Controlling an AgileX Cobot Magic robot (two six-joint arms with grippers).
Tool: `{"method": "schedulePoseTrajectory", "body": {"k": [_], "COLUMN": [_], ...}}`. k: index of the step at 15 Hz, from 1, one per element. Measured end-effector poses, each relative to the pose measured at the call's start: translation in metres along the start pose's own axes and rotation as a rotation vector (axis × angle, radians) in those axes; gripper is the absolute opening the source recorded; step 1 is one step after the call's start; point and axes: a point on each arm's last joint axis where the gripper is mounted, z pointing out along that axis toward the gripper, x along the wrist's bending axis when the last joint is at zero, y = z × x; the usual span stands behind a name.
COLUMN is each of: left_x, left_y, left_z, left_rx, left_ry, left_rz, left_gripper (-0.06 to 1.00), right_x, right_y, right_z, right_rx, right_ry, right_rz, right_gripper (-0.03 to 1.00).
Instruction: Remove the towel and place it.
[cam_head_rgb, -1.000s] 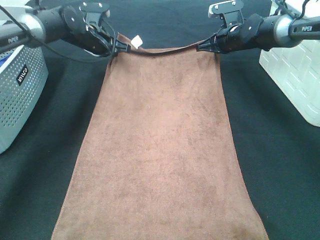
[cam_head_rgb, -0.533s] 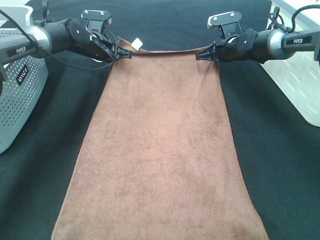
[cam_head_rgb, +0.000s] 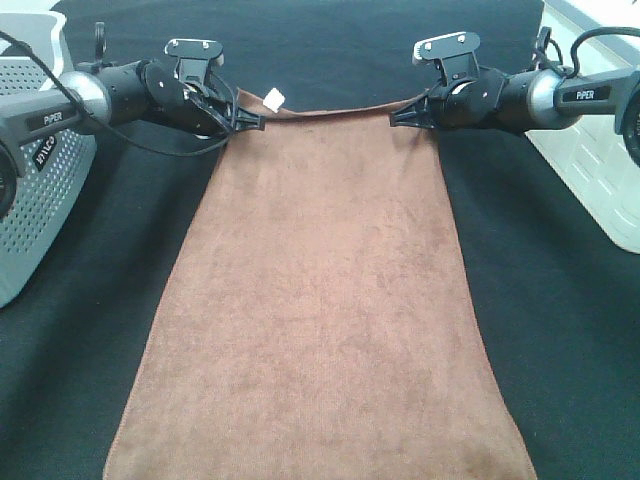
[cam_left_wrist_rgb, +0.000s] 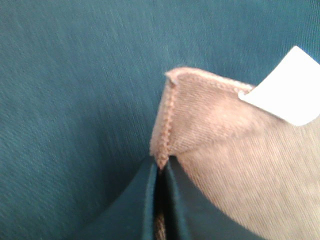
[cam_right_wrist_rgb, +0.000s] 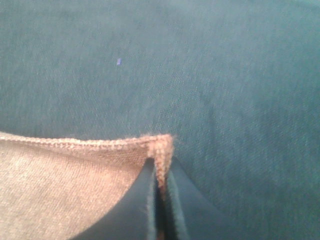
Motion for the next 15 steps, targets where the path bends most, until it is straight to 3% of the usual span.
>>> {"method": "schedulePoseTrajectory", "body": {"k": [3, 6, 8, 12, 15], "left_x": [0.002, 0.003, 0.004, 0.002, -0.005], "left_y": [0.006, 0.006, 0.004, 0.008, 0.055], "left_z": [0.000, 0.001, 0.003, 0.000, -0.038], "left_rx": [-0.068, -0.085, -0.101, -0.090, -0.097], "left_ry": [0.022, 0.026, 0.032, 0.023, -0.014], "left_rz": [-0.002, -0.017, -0.024, -0.034, -0.037], "left_gripper": [0.28, 0.47, 0.49, 0.52, 0.75], "right_x": [0.000, -0.005, -0.008, -0.006, -0.010], "right_y": [-0.002, -0.001, -0.002, 0.004, 0.060], "right_z": [0.002, 0.002, 0.002, -0.003, -0.041], "right_rx": [-0.002, -0.013, -0.015, 0.045, 0.096], "right_ry": [-0.003, -0.014, -0.020, 0.017, 0.096], "right_rz": [0.026, 0.076, 0.083, 0.093, 0.151], "right_gripper": [0.11, 0.38, 0.53, 0.56, 0.60]}}
